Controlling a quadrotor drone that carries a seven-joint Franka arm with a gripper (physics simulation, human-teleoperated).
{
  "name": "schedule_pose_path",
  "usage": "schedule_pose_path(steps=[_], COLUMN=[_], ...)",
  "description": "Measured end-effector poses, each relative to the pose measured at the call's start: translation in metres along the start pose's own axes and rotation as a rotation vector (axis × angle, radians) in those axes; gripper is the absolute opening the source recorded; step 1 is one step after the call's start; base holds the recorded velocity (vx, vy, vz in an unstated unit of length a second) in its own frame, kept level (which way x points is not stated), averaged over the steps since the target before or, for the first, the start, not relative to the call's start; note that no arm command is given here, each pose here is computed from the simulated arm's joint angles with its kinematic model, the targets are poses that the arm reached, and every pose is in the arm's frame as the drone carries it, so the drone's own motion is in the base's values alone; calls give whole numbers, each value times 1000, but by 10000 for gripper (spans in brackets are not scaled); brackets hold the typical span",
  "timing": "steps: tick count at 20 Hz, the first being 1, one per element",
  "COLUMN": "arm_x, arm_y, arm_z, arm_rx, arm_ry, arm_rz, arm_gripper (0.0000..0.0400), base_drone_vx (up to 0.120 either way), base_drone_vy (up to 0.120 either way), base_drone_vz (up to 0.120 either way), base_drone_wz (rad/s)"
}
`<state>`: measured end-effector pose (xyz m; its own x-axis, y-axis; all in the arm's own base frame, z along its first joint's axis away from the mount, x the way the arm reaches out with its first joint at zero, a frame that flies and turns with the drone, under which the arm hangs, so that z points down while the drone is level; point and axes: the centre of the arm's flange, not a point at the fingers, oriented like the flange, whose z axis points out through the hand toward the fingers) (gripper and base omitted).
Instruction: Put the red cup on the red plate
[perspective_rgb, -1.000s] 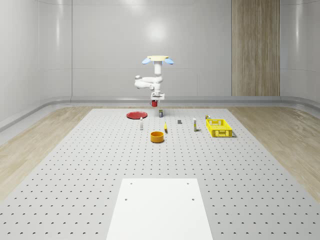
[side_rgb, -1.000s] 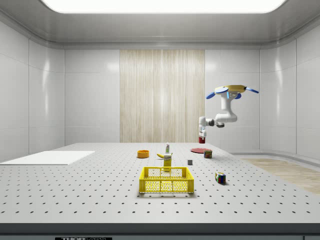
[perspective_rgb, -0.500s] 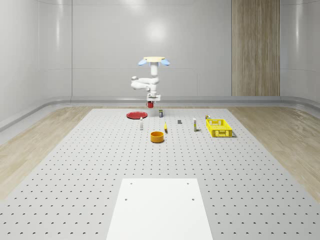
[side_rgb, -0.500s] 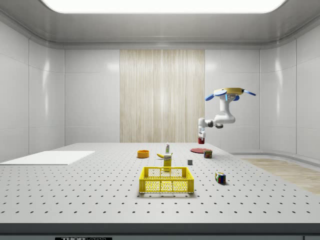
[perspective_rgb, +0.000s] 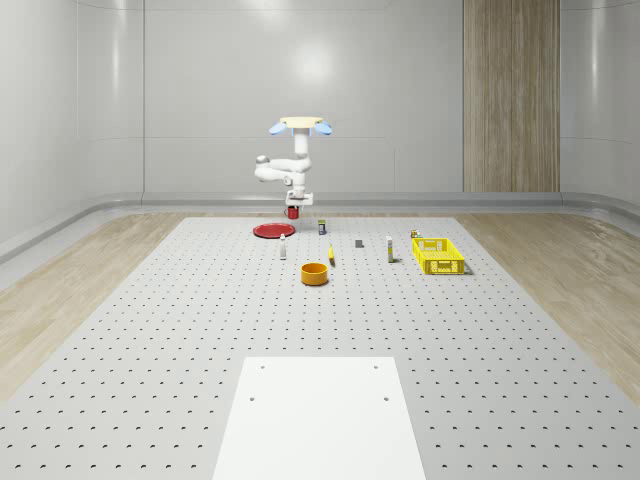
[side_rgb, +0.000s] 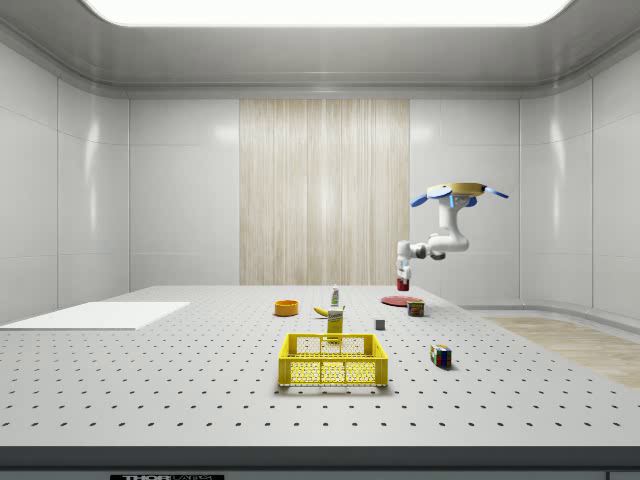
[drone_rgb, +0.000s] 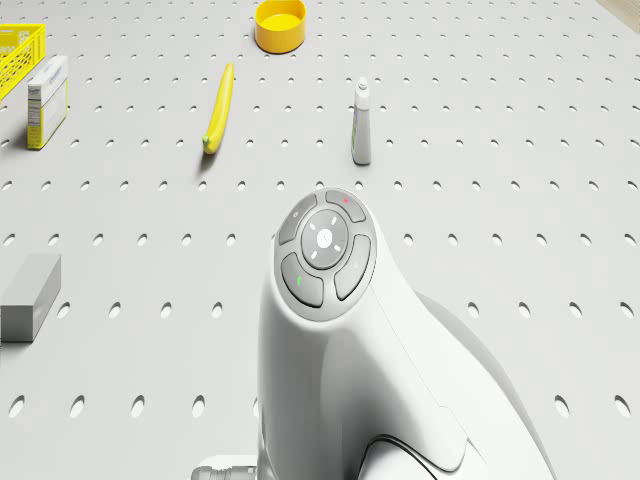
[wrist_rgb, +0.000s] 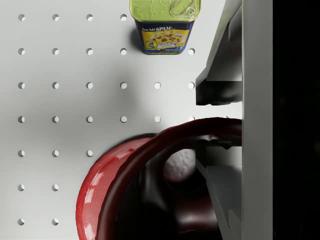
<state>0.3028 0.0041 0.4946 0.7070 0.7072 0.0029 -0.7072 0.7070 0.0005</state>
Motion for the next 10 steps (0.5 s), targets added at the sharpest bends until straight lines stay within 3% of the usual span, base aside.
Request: schedule_pose_path(steps=[3,10], arm_x=[0,0], arm_y=[0,0], arm_z=[0,0], arm_rx=[0,0], arm_ry=[0,0], arm_rz=[0,0], arm_gripper=[99,99], base_drone_vx=[0,-11], base_drone_vy=[-120,-120], base_drone_vz=[-107,0], base_drone_wz=[0,0])
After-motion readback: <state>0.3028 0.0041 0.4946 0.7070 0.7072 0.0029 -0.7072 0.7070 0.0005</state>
